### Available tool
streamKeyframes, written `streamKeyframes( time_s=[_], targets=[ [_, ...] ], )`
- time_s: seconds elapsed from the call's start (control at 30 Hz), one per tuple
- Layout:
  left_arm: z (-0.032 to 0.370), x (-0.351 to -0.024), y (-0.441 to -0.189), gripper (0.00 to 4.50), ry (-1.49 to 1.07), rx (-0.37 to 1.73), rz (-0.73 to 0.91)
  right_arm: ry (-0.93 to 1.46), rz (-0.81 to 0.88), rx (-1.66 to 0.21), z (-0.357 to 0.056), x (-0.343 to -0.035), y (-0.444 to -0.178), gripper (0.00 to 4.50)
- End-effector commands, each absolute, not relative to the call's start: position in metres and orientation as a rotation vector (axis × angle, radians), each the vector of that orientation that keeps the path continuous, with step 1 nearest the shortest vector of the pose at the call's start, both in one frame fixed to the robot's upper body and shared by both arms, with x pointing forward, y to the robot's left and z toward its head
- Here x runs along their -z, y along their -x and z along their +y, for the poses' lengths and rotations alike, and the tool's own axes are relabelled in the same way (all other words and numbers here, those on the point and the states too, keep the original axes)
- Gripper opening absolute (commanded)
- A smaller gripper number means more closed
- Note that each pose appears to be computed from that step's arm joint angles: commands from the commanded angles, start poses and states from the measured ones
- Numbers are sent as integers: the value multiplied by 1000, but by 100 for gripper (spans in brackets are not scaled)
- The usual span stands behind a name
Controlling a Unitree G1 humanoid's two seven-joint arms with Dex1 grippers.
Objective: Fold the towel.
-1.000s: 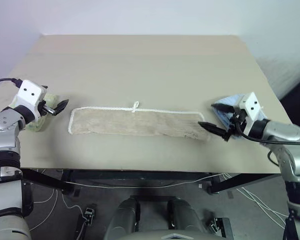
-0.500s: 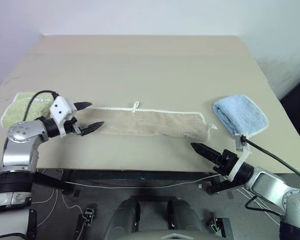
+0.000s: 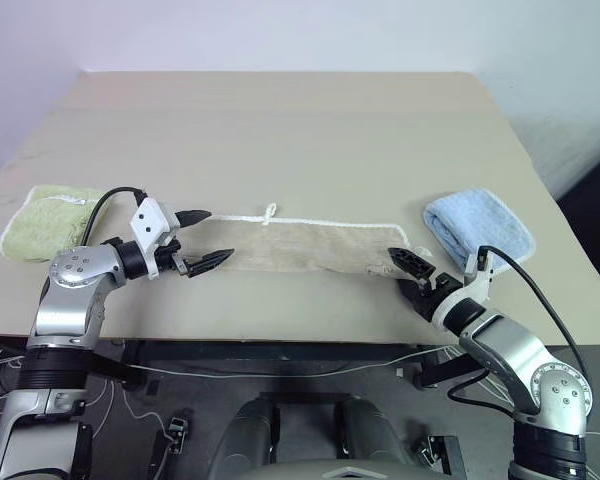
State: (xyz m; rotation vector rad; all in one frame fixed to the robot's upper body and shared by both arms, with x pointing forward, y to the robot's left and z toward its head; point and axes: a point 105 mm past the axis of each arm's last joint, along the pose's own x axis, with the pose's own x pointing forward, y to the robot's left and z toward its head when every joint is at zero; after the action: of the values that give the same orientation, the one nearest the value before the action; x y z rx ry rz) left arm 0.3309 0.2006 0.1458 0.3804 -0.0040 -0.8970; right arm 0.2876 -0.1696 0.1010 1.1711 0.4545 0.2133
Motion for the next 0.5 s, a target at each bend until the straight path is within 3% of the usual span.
streamKeyframes(
  time_s=[0.03, 0.1, 0.2, 0.5],
  targets=[
    [200, -159, -327, 450, -394, 893, -56, -1202, 440, -119, -181, -95, -293, 446],
    [199, -158, -326, 450, -395, 893, -56, -1208, 436, -109, -182, -95, -294, 446],
    [197, -156, -324, 450, -394, 896, -55, -1213, 426, -90, -186, -93, -295, 391],
    [178, -152, -323, 450, -352, 917, -78, -1217, 385, -33, -194, -91, -296, 88]
  ],
)
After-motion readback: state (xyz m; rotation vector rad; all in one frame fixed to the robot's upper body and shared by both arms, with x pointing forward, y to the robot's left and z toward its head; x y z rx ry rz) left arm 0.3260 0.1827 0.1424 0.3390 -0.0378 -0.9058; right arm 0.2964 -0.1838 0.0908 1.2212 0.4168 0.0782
